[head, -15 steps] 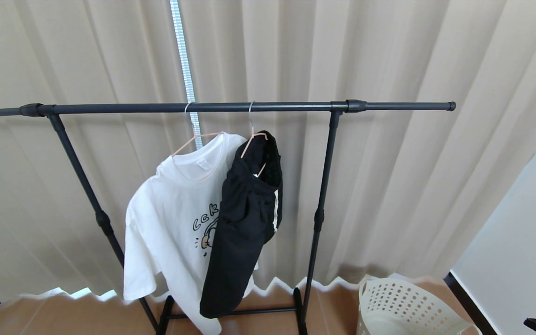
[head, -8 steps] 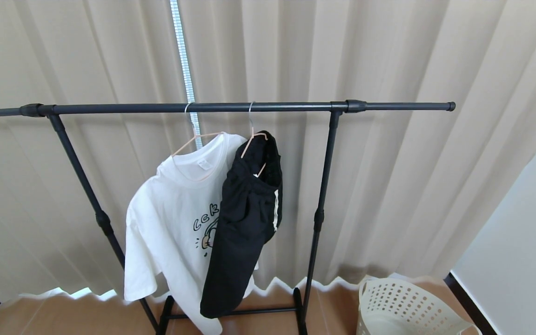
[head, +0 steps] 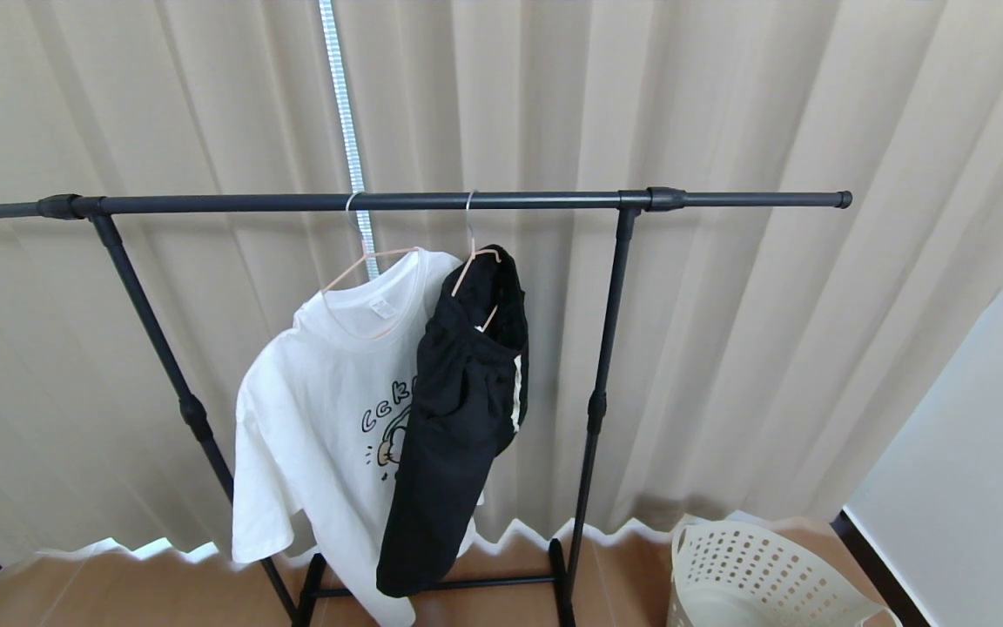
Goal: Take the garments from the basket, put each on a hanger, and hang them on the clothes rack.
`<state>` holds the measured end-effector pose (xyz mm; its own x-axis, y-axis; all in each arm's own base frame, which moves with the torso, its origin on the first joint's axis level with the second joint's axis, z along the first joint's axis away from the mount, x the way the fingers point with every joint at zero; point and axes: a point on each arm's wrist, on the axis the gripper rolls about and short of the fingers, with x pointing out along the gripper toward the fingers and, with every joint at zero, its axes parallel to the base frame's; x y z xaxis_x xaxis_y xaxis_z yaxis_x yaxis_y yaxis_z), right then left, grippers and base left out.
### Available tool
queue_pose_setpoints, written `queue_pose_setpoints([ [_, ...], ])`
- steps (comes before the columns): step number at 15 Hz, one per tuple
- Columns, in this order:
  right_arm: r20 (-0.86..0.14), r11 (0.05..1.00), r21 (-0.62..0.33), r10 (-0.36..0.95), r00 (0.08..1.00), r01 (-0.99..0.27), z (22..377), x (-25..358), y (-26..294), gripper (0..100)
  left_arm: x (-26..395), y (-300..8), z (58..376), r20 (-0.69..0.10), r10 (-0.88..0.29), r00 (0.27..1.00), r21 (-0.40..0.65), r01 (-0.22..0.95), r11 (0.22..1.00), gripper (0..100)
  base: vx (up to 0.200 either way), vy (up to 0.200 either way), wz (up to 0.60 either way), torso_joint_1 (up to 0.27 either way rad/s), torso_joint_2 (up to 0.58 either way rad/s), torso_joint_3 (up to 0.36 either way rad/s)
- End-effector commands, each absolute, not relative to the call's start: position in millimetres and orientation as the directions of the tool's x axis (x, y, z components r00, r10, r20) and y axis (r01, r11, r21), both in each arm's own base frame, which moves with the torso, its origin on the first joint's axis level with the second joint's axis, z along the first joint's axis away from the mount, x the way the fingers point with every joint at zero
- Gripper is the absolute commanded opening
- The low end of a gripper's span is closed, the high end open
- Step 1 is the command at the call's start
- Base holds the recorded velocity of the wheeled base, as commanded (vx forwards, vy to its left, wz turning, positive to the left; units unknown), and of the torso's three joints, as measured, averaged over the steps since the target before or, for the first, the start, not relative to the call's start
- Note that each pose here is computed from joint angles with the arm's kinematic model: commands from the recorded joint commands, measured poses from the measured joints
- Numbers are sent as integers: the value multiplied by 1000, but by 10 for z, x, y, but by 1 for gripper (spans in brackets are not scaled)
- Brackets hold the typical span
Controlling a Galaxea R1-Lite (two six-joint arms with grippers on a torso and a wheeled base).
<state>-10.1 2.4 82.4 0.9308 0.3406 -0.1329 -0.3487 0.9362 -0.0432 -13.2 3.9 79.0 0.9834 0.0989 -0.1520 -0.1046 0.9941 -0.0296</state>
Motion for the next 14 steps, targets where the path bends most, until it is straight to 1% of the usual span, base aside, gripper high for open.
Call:
queue_pose_setpoints([
  [1,-62,951,-71,296,953,-300,817,-158,23,100,-212,36,775,-53,109,993,-43,-111,993,100,0,0,0,0,0,0],
  [2,-59,956,-78,278,959,-282,814,-159,24,100,-216,30,773,-47,95,994,-45,-97,994,100,0,0,0,0,0,0],
  [4,-57,962,-80,256,965,-260,811,-159,28,100,-235,29,768,-23,103,994,-48,-104,993,100,0,0,0,0,0,0],
  [5,-45,969,-88,227,973,-230,807,-169,32,100,-238,32,762,-20,125,992,-39,-126,991,100,0,0,0,0,0,0],
  [6,12,981,-115,160,987,-158,796,-213,42,100,-240,42,762,-20,169,985,-39,-170,985,100,0,0,0,0,0,0],
  [8,29,987,-129,103,994,-98,798,-221,26,100,-241,42,762,-18,169,985,-38,-170,985,100,0,0,0,0,0,0],
  [10,32,988,-127,96,995,-92,799,-223,25,100,-241,41,762,-18,168,986,-38,-169,985,100,0,0,0,0,0,0],
  [12,72,990,-125,71,995,-61,842,-223,19,100,-241,41,762,-18,166,986,-40,-167,985,100,0,0,0,0,0,0],
  [14,46,989,-113,98,994,-92,836,-209,21,100,-242,41,762,-17,166,986,-42,-167,985,100,0,0,0,0,0,0],
])
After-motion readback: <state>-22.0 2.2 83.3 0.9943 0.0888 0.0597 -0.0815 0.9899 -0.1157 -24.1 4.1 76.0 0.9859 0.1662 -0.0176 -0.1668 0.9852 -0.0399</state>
